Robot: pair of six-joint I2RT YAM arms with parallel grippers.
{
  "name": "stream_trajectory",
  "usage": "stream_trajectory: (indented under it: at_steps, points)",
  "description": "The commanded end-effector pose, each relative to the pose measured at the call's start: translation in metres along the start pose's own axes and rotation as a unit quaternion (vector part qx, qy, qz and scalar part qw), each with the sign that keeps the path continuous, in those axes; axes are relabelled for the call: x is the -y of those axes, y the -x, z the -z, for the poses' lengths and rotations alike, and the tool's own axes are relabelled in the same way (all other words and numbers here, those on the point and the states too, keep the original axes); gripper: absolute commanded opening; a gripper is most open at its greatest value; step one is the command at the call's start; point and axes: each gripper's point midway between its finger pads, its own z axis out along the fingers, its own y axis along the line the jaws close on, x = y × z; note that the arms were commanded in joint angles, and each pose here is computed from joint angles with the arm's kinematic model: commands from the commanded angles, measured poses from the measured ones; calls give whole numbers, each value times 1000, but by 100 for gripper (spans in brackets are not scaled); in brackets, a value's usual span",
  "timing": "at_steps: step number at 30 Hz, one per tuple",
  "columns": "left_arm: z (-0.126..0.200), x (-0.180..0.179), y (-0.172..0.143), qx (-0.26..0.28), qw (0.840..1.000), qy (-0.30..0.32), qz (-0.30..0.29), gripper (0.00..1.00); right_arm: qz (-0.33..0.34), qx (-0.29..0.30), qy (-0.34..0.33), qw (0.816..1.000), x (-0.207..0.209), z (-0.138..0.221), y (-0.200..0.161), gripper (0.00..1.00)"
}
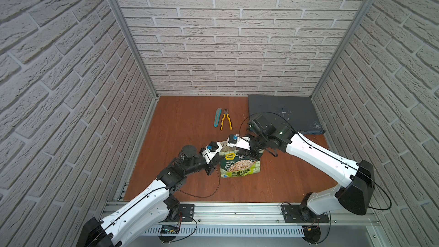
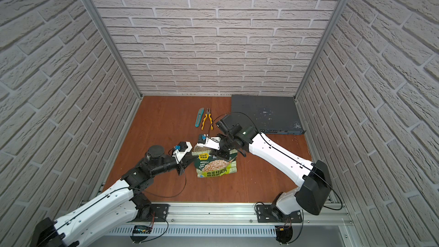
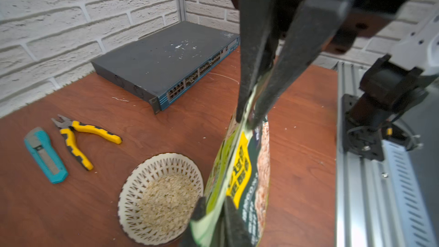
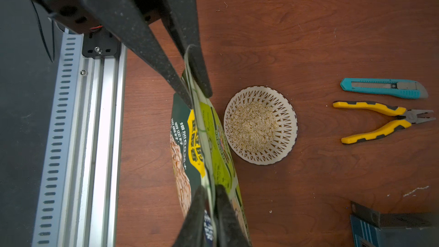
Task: Pour the oats into the breakfast bowl
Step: Close the oats bag at the center of the board.
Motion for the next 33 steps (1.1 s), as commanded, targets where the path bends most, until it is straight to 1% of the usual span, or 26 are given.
stream_trajectory:
  at_steps: [1, 2, 3, 4, 5, 6, 8, 10, 11, 12, 13, 16, 18, 19, 20, 21, 23, 26, 27, 28, 29, 30, 31, 32, 33]
  points:
    - [2, -4, 17, 38, 999, 12, -7, 4, 12, 14, 8, 1000, -2, 0, 12, 4]
    - [2, -4, 18, 40, 999, 12, -7, 1, 12, 14, 7, 1000, -2, 0, 12, 3]
    - [2, -4, 19, 42, 999, 12, -8, 0, 12, 17, 7, 1000, -2, 0, 13, 3]
    - [2, -4, 19, 44, 999, 11, -8, 0, 12, 22, 7, 1000, -2, 0, 15, 7]
    - [2, -3, 19, 45, 999, 10, -8, 0, 13, 26, 8, 1000, -2, 0, 17, 15]
    - [2, -3, 20, 47, 999, 9, -8, 0, 13, 30, 10, 999, -2, 0, 19, 18]
    - [2, -3, 22, 53, 998, 10, -9, 0, 15, 37, 13, 999, -3, -2, 22, 21]
    - [2, -3, 23, 59, 998, 8, -11, 0, 15, 39, 17, 999, -3, -5, 25, 20]
    - [2, -2, 24, 62, 998, 7, -10, 0, 15, 37, 20, 999, -3, -7, 25, 16]
    - [2, -2, 24, 64, 998, 7, -10, 0, 16, 36, 22, 999, -4, -8, 25, 6]
    - [3, -2, 25, 66, 998, 6, -11, 0, 16, 35, 25, 999, -4, -9, 26, 4]
    - [2, -2, 25, 67, 998, 4, -11, 0, 18, 40, 30, 999, -5, -11, 29, 4]
    - [2, -1, 26, 69, 998, 3, -12, 0, 16, 52, 33, 998, -6, -11, 34, 14]
    - [2, -1, 26, 70, 997, 1, -12, 0, 14, 58, 37, 998, -6, -13, 36, 17]
    - [2, -1, 26, 71, 997, 0, -12, 0, 14, 61, 40, 997, -6, -14, 38, 17]
    - [2, 0, 26, 71, 997, -1, -13, 0, 13, 61, 41, 997, -6, -15, 39, 16]
    - [2, 1, 26, 72, 997, -4, -13, 0, 14, 60, 45, 997, -7, -18, 39, 5]
    - [2, 1, 25, 72, 997, -6, -14, 0, 15, 60, 50, 997, -8, -21, 40, 3]
    - [2, 2, 26, 73, 997, -7, -14, 0, 13, 61, 49, 997, -7, -21, 41, 5]
    - [2, 2, 25, 72, 997, -8, -14, 0, 12, 65, 48, 997, -6, -21, 43, 12]
    - [2, 2, 25, 72, 997, -9, -14, 0, 11, 68, 49, 996, -7, -22, 45, 16]
    - [2, 2, 25, 72, 997, -9, -14, 0, 11, 73, 50, 996, -7, -22, 47, 17]
    - [2, 2, 25, 73, 997, -9, -14, 0, 11, 77, 53, 996, -8, -23, 49, 17]
    - [2, 3, 25, 72, 997, -10, -15, 0, 11, 80, 56, 995, -9, -23, 51, 14]
    - [2, 3, 25, 72, 997, -10, -14, 0, 12, 83, 59, 995, -10, -24, 52, 7]
